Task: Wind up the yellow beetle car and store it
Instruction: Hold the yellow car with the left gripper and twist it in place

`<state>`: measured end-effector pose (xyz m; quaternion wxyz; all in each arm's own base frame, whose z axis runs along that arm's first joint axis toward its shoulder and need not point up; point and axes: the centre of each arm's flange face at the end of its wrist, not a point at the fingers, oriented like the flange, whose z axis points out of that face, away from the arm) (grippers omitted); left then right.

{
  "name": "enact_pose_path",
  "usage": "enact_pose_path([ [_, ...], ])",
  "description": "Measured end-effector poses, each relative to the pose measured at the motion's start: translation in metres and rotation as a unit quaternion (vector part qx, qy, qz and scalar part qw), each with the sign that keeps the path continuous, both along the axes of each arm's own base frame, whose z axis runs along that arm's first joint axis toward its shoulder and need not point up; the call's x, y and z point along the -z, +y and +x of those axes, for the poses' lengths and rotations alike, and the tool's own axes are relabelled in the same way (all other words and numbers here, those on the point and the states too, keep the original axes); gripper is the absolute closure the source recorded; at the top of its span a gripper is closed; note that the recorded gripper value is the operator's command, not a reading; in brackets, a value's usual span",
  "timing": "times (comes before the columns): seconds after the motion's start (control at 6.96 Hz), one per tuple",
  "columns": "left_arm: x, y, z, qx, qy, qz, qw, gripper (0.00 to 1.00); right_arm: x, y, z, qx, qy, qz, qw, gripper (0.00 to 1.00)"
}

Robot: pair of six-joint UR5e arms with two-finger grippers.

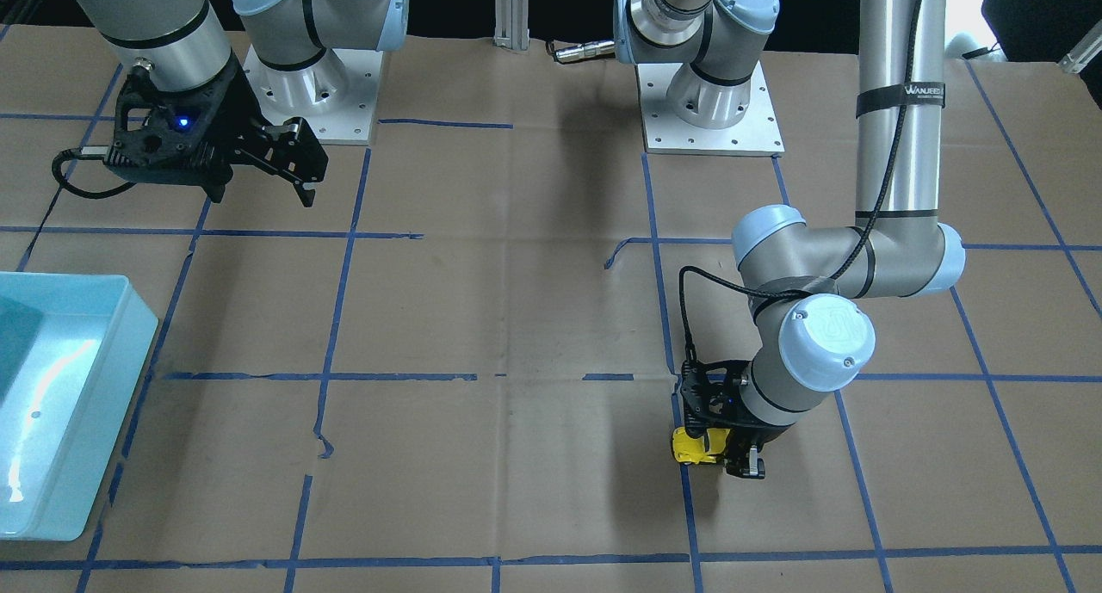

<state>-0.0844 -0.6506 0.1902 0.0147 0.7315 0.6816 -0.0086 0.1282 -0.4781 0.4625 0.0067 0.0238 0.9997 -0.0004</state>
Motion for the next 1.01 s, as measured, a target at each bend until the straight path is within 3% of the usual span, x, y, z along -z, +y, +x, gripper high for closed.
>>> enact_pose_path([
  [1.01, 0.003, -0.002, 0.034, -0.015, 0.003, 0.002, 0.9999, 0.90, -0.001, 0.000, -0.001, 0.000, 0.003, -0.001, 1.0000, 0.00],
])
